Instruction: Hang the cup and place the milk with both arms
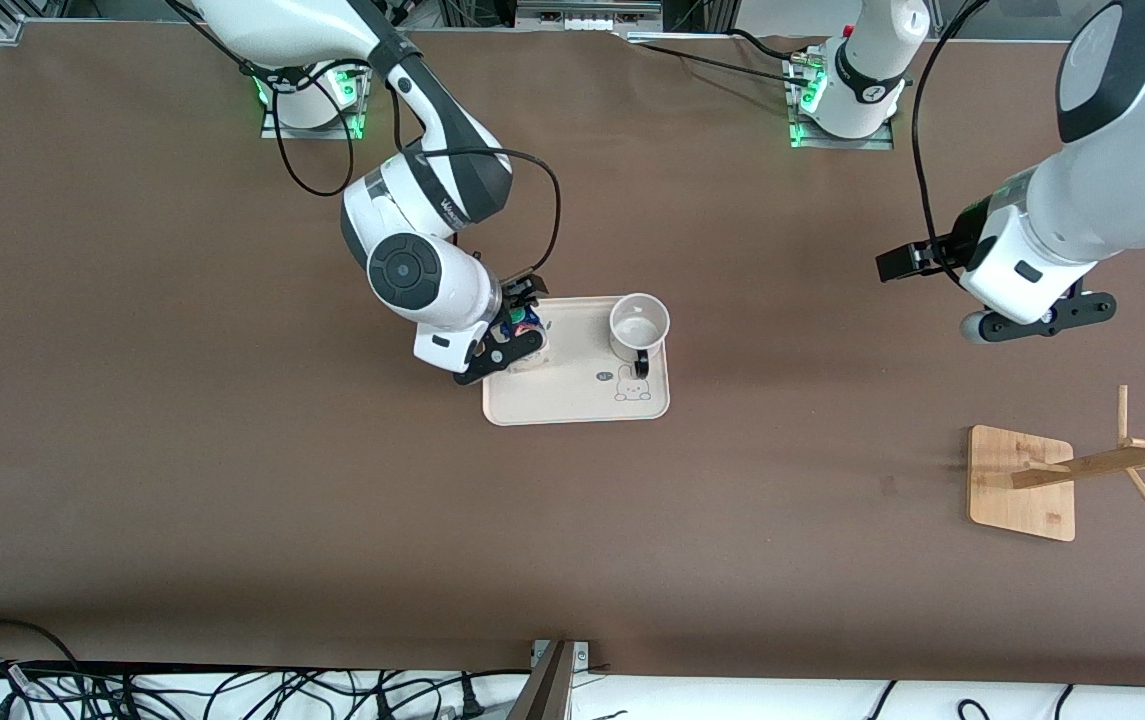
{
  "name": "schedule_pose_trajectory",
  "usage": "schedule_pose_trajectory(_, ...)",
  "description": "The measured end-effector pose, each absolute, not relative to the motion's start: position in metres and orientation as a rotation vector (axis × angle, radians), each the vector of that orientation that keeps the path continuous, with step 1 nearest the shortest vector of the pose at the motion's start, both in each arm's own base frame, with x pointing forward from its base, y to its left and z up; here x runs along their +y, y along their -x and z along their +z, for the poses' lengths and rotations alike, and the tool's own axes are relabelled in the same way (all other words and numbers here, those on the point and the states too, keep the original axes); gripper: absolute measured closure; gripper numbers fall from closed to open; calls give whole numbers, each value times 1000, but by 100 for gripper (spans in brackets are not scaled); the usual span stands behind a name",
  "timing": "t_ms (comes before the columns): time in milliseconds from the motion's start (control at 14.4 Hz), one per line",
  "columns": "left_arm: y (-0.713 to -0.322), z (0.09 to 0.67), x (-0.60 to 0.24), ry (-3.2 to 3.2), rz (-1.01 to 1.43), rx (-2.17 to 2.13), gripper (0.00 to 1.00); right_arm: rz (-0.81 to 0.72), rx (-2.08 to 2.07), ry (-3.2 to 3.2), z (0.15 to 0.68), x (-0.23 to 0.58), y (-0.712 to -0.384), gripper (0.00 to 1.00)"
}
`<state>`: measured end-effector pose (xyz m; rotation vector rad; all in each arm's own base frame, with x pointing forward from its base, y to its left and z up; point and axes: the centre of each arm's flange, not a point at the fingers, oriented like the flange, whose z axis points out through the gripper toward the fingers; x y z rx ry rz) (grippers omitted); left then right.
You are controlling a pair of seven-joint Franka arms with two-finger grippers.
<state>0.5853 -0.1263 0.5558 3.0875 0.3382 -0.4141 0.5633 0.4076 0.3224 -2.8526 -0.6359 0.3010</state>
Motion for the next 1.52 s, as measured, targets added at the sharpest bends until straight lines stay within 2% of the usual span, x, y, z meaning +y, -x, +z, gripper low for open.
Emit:
schedule_pose_trajectory(69, -585, 556, -129, -3089, -415, 337, 0, 291, -635, 2852, 322, 408, -564, 26)
schedule_pose_trajectory(208, -584, 555, -133, -3090, -417, 329, 0, 285, -634, 2851, 322, 408, -565, 46)
schedule_pose_trajectory(485, -580, 555, -147, -3096, -419, 322, 0, 283, -637, 2850, 323, 409, -564, 49)
schedule_pose_trajectory(831, -568, 555, -192, -3114, -411, 310, 0, 258, -645, 2843, 339, 411, -564, 49)
schedule_pose_trajectory(1177, -568, 536, -243, -3116, -358, 310, 0, 242, -666, 2840, 416, 395, -555, 49)
schedule_pose_trajectory(1523, -565, 487, -310, -3126, -363, 360, 0, 145, -493, 2909, 494, 303, -581, 49)
